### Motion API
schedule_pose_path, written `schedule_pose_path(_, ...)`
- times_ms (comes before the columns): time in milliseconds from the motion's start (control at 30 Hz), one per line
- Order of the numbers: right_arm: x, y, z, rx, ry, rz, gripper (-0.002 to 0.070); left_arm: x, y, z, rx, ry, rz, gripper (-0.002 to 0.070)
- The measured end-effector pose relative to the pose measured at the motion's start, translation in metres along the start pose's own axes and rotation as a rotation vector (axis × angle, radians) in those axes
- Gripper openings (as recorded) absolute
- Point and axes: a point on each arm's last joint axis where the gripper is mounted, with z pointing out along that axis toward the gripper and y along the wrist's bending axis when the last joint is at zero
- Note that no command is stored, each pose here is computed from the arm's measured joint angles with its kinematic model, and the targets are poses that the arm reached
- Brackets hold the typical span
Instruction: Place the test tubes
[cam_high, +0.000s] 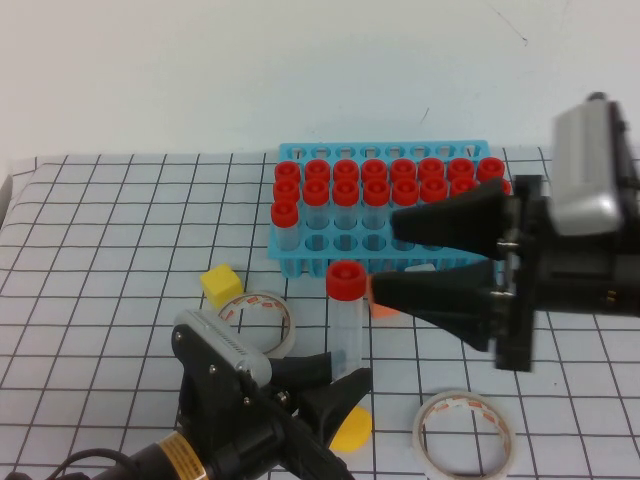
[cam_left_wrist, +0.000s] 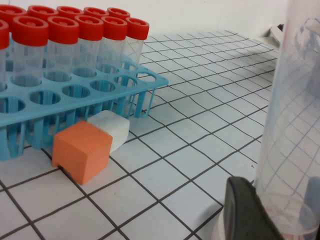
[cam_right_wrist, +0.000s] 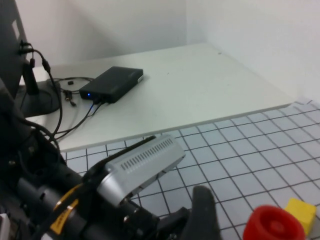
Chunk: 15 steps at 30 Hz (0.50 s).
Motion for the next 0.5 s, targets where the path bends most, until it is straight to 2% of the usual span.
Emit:
schedule_pose_path(267, 0.008, -0.02, 0.035, -0.046, 0.034, 0.052, 0.0512, 0.0, -0.001, 0.0, 0.006, 0.0, 0.003, 0.0212)
schedule_pose_path(500, 0.029, -0.027, 0.049, -0.116, 0.061, 0.157, 0.0512, 0.0, -0.001, 0.0, 0.01, 0.002, 0.009, 0.0212)
